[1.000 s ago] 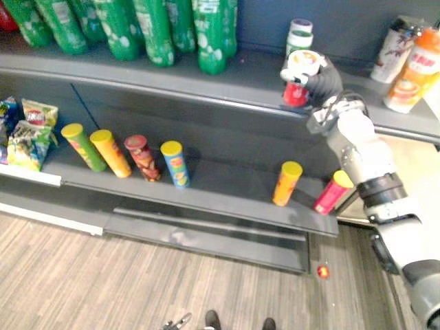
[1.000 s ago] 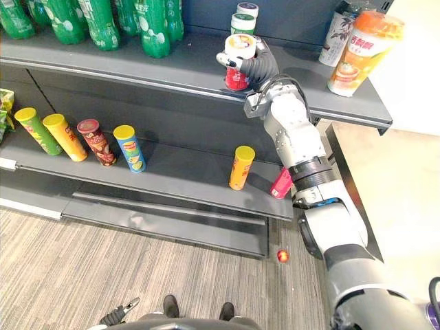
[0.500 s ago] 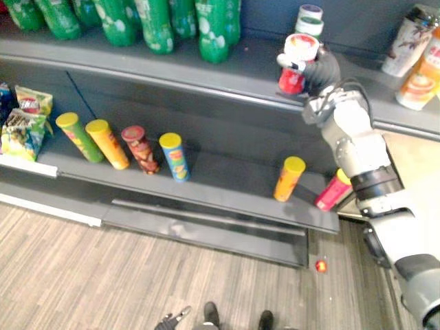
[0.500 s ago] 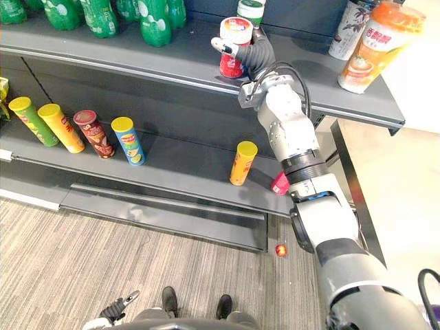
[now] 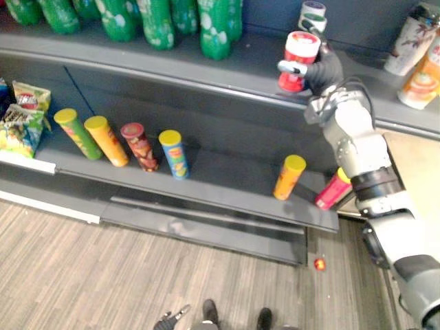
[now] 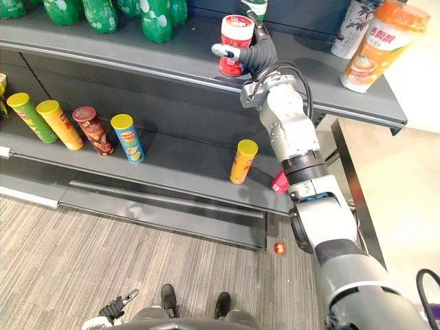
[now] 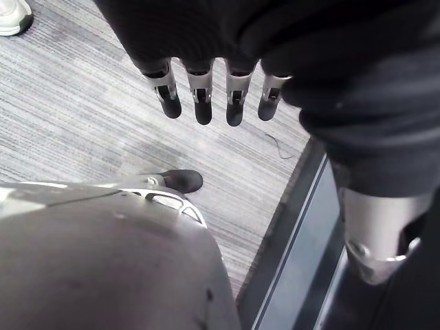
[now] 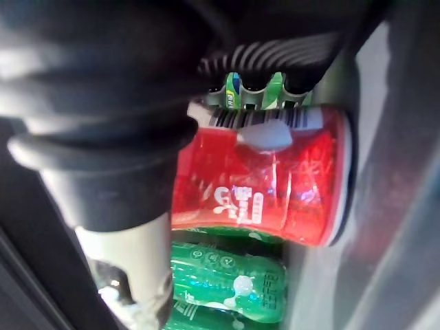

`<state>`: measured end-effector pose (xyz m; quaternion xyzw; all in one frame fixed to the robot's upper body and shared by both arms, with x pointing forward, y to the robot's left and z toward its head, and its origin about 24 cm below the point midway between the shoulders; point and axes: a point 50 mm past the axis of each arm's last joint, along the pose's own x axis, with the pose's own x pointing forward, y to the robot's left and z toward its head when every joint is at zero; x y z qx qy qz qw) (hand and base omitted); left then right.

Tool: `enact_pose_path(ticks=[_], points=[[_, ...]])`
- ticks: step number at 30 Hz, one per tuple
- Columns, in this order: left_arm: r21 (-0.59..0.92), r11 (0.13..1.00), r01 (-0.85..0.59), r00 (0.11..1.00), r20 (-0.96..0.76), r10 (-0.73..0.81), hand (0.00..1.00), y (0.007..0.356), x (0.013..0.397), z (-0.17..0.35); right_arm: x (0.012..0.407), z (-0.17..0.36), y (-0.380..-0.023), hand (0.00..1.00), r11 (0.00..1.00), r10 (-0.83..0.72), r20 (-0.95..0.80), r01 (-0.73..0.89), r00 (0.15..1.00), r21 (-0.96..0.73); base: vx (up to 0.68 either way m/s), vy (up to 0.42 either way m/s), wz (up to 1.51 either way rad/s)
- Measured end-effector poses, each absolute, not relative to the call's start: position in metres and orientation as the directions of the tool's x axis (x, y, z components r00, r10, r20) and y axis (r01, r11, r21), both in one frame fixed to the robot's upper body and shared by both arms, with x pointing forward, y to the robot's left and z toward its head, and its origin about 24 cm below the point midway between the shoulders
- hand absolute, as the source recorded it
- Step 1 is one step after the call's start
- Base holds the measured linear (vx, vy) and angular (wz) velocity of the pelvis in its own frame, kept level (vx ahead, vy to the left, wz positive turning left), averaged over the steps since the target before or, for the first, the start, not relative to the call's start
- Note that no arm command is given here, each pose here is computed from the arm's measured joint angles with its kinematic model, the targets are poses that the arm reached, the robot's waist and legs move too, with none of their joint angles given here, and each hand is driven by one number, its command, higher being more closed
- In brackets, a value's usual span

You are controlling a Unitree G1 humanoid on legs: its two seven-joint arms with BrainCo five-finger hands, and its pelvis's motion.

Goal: Put the gum and the chips on the shelf.

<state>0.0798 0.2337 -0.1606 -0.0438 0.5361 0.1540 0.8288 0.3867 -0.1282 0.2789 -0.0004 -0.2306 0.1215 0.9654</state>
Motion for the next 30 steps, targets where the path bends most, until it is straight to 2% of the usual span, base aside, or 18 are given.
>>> enact_pose_path(ticks=[7,16,21,25,28,30], points=[[0.103,0.944,-0.315,0.376,-0.899,0.224,0.00,0.235,0.079,-0.160,0.380,0.282,-0.136,0.00,0.978,0.201,0.494,-0.202,0.846,-0.051,0.00,0.000,0.02],[0.109,0.940,-0.325,0.387,-0.891,0.237,0.00,0.236,0.079,-0.159,0.359,0.316,-0.149,0.00,0.988,0.098,0.677,-0.155,0.729,0.025,0.00,0.000,0.01],[0.113,0.938,-0.327,0.386,-0.890,0.242,0.00,0.236,0.078,-0.159,0.340,0.336,-0.150,0.00,0.985,0.079,0.768,-0.170,0.636,0.039,0.02,0.005,0.09],[0.121,0.936,-0.332,0.381,-0.890,0.250,0.00,0.236,0.078,-0.160,0.316,0.353,-0.141,0.00,0.980,0.104,0.853,-0.198,0.512,-0.001,0.03,0.005,0.00],[0.127,0.934,-0.333,0.379,-0.890,0.256,0.00,0.237,0.077,-0.160,0.292,0.346,-0.124,0.00,0.958,0.112,0.903,-0.288,0.415,0.014,0.04,0.002,-0.02],[0.131,0.933,-0.334,0.377,-0.889,0.260,0.00,0.237,0.077,-0.160,0.286,0.323,-0.106,0.00,0.931,0.160,0.889,-0.365,0.430,0.010,0.05,0.001,-0.02]])
